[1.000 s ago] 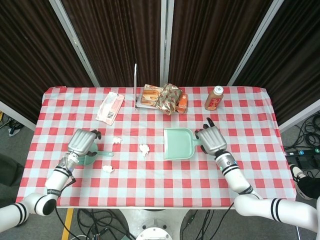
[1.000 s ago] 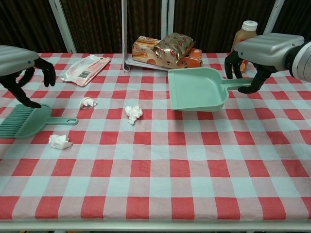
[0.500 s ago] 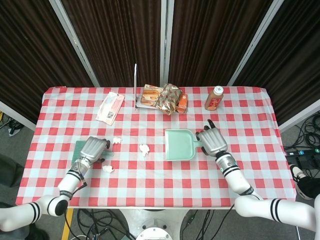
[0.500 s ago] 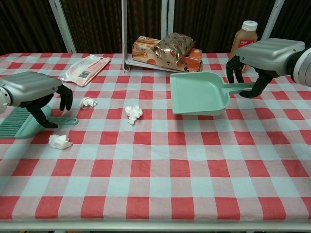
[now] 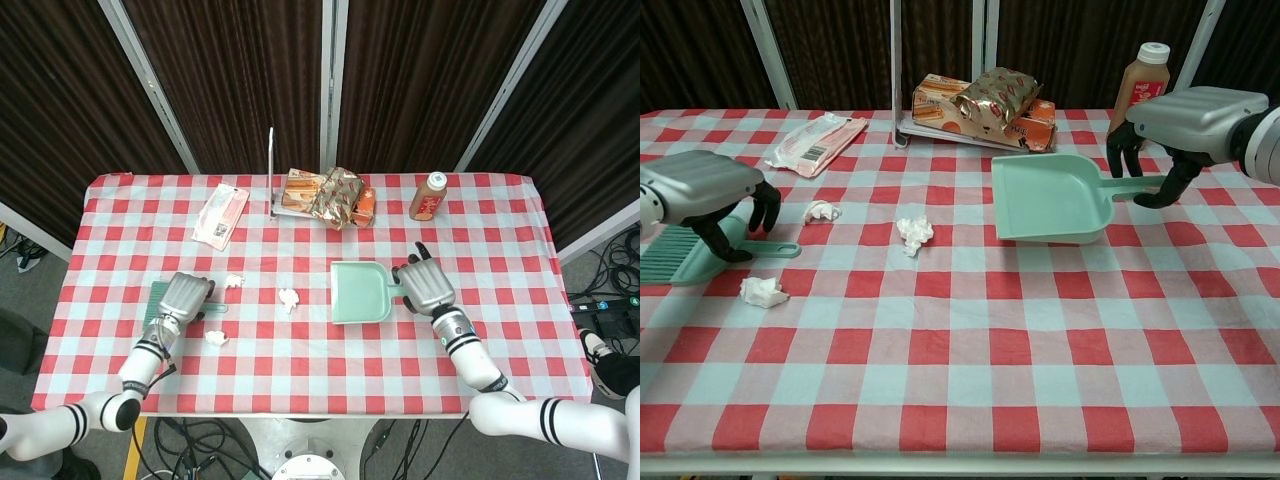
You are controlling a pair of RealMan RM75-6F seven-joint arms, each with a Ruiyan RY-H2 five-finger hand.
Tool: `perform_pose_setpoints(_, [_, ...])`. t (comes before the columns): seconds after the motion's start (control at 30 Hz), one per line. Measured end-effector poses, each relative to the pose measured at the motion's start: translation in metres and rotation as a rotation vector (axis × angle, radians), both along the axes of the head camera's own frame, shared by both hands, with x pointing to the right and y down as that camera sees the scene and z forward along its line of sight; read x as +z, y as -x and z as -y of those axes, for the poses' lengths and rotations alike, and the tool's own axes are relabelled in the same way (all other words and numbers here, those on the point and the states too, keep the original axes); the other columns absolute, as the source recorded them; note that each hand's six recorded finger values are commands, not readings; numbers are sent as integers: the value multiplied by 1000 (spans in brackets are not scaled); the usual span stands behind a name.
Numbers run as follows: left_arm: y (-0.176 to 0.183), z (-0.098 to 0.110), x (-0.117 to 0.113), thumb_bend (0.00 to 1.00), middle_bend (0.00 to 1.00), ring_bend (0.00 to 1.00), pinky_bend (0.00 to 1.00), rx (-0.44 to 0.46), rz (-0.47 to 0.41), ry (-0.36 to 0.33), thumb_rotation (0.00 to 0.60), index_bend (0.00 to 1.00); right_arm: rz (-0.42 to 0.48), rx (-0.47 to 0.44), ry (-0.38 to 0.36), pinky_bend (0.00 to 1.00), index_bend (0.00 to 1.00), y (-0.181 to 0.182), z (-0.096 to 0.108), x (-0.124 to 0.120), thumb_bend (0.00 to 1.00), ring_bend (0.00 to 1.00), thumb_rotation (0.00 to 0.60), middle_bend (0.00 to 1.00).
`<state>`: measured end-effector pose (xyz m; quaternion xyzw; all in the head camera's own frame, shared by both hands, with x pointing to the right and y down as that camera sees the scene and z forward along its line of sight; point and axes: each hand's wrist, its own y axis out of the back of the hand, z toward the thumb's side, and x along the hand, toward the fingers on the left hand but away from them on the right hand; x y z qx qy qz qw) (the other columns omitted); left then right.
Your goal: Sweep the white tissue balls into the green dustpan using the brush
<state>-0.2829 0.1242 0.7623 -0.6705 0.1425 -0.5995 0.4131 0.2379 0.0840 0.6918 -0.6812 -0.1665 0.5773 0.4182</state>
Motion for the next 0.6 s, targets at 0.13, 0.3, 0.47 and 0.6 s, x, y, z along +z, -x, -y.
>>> perform_pose_setpoints(0.13, [-2, 0, 3, 232, 474, 752, 866, 20, 27, -1, 600, 466, -1, 2, 1, 76, 629, 0, 0, 0, 386, 245, 600, 580])
perform_pose_setpoints(0.3, [-1, -1, 8, 234, 474, 752, 866, 19, 50, 11, 600, 466, -7, 4, 2, 76, 629, -2, 0, 1, 386, 245, 600, 580])
perform_pose_setpoints(0.47, [1, -3, 11, 248, 475, 752, 865, 16, 64, 26, 600, 467, -9, 4, 8, 77, 629, -1, -2, 3, 386, 245, 600, 580])
perform_pose_setpoints(0.6, [1, -3, 13, 274, 482, 752, 866, 14, 65, 35, 600, 481, -8, 0, 17, 76, 629, 1, -5, 7, 386, 245, 600, 579])
